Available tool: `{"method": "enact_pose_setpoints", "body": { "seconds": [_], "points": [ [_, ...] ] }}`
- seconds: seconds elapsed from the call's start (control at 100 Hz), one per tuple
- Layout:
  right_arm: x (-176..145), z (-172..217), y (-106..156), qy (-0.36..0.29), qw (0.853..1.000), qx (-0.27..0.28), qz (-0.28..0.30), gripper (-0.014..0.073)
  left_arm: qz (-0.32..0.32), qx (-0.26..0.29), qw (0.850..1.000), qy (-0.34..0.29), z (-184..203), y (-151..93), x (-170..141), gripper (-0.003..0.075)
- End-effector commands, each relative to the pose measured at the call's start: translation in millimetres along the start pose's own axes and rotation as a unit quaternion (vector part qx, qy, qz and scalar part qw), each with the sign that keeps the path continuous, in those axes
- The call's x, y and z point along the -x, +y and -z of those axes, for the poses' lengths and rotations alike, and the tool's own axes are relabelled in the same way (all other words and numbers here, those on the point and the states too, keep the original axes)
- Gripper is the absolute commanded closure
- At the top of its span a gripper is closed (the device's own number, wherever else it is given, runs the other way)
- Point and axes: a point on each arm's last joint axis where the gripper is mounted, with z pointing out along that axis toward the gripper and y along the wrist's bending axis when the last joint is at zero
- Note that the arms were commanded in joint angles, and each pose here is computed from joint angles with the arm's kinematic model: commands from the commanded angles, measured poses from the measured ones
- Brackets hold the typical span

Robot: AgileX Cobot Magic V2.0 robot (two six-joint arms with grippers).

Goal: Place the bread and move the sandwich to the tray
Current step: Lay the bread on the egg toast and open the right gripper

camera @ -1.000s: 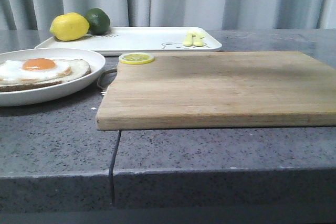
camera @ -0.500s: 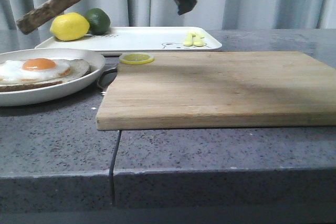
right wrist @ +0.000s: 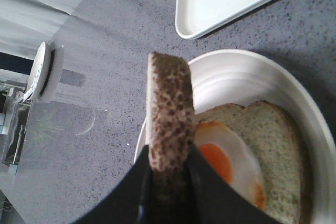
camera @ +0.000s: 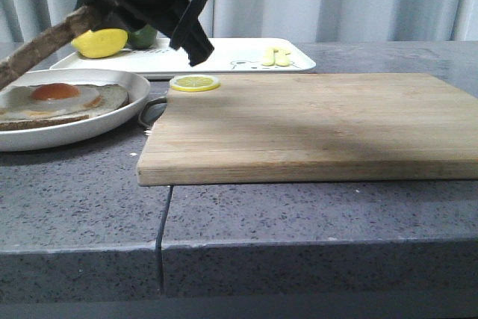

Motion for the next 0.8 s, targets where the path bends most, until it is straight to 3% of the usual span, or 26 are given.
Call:
{"method": "enact_pose_setpoints", "body": {
  "seconds": [0.0, 0.6, 0.68, 0.79],
  "points": [
    [11.2, 14.1, 23.6, -0.014, 0.999, 0.037, -0.027, 0.0702, 0.001, -0.008, 0.999, -0.046, 5.5, -3.0, 13.5, 0.0186],
    [-1.5, 1.6, 3.2, 0.006, 1.000, 0.008, -0.020, 0.0696, 0.001, -0.008, 0.999, -0.046, 5.5, -3.0, 13.5, 0.0186],
    [-3.4, 1.3, -0.3, 0.008, 1.000, 0.003, -0.016, 0.0659, 0.001, -0.008, 0.999, -0.046, 5.5, -3.0, 13.5, 0.0186],
    [-5.3, 1.1, -2.9, 0.013, 1.000, 0.001, -0.016, 0.0539, 0.001, -0.008, 0.999, -0.046, 5.5, -3.0, 13.5, 0.0186]
  ]
}}
